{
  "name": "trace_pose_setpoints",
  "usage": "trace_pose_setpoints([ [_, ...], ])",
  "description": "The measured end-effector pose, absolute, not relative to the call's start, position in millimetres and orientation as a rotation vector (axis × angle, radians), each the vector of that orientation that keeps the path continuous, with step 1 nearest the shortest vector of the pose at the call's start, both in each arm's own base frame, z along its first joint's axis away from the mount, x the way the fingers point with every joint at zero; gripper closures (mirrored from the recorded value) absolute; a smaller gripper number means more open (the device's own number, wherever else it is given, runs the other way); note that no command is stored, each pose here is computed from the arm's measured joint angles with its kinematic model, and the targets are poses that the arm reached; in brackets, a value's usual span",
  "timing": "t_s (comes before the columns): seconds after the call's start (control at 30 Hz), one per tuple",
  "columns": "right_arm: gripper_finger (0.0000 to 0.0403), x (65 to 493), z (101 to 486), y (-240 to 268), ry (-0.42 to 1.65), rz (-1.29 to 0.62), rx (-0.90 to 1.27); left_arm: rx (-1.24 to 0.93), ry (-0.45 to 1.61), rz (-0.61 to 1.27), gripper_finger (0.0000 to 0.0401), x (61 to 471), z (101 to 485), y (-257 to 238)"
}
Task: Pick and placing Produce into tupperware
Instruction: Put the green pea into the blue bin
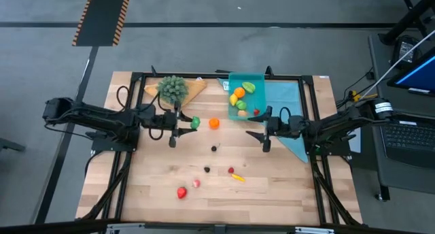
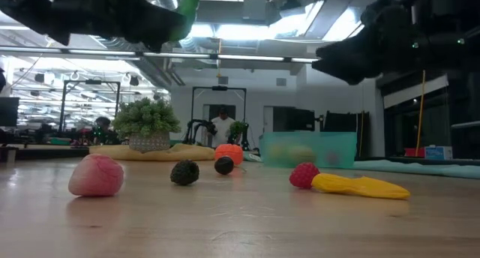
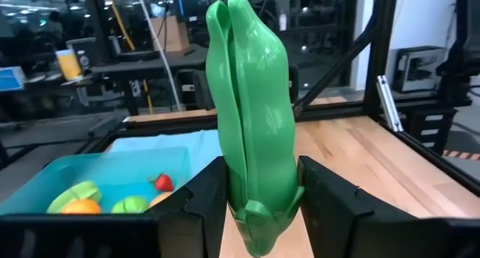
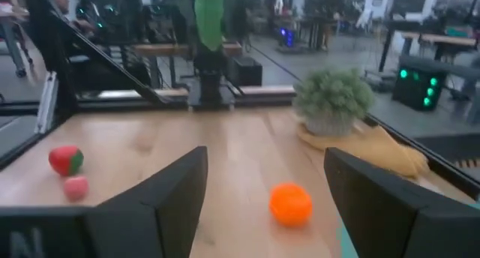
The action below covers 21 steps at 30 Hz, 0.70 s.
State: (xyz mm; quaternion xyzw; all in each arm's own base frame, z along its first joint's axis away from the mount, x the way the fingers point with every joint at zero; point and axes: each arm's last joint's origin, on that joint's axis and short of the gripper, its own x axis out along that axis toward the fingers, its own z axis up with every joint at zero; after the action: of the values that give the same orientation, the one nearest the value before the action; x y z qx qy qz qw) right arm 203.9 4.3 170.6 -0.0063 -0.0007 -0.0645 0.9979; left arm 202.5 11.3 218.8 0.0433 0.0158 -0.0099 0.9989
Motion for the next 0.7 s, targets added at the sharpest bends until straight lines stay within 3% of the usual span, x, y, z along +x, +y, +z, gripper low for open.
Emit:
trace_pose_setpoints([
  [0.7,0.0134,287,199,0,-0.073,0.000,-0.059,0.117,-0.020,-0.146,0.0265,263,208,21],
])
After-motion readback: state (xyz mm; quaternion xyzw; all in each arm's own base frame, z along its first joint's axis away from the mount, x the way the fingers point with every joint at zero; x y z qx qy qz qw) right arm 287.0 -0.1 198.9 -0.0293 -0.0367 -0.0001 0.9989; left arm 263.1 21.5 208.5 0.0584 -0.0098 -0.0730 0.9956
